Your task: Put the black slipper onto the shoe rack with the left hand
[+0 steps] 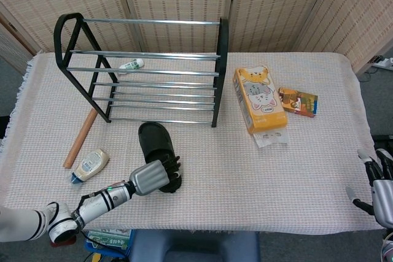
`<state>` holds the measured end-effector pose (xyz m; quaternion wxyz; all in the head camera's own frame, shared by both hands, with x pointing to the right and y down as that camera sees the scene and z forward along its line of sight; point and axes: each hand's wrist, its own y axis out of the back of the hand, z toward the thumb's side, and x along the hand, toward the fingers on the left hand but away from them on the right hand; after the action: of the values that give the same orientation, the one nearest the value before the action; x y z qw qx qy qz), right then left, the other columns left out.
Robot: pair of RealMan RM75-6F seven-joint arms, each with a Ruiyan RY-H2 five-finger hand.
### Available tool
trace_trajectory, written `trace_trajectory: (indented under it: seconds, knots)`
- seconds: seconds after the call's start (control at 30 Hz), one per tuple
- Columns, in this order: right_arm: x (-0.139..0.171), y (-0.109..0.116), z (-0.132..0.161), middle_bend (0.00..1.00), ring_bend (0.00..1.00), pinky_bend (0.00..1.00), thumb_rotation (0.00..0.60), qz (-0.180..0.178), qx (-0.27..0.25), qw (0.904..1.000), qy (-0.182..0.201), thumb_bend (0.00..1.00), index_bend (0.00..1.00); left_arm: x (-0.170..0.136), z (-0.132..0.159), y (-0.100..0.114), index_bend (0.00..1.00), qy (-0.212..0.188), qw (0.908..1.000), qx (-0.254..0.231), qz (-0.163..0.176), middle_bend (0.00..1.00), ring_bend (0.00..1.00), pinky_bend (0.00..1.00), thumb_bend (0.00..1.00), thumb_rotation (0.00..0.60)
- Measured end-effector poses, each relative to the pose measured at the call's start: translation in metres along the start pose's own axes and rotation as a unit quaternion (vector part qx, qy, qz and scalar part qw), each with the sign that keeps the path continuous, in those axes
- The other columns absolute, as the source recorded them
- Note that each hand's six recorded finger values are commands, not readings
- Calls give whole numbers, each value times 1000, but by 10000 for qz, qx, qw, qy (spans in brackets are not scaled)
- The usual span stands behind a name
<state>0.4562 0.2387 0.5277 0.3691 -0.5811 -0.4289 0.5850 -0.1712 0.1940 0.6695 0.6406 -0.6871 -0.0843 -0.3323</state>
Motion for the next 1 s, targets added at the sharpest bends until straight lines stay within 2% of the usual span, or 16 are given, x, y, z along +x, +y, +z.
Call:
trace_trajectory:
  seconds: [0.23,0.67,0.93,1.0]
  knots:
    - [3,1,-2,194,92,106,600,-7,15,10000,-57,261,67,10,5,0,148,-57,9999,98,0,142,70,248,171,600]
    - [0,0,-1,194,92,106,600,4,16,10000,-71,261,67,22,7,-12,163,-128,9994,151,-268,142,67,248,171,600]
    - [2,0,-2,194,92,106,600,-3,4,10000,-98,261,67,24,8,-13,252,-219,9993,27,-298,143,83,248,171,600]
    - [2,1,-1,194,92,106,600,-16,4,10000,-91,261,67,25,9,-12,301,-276,9993,-18,-265,173,122,248,171,600]
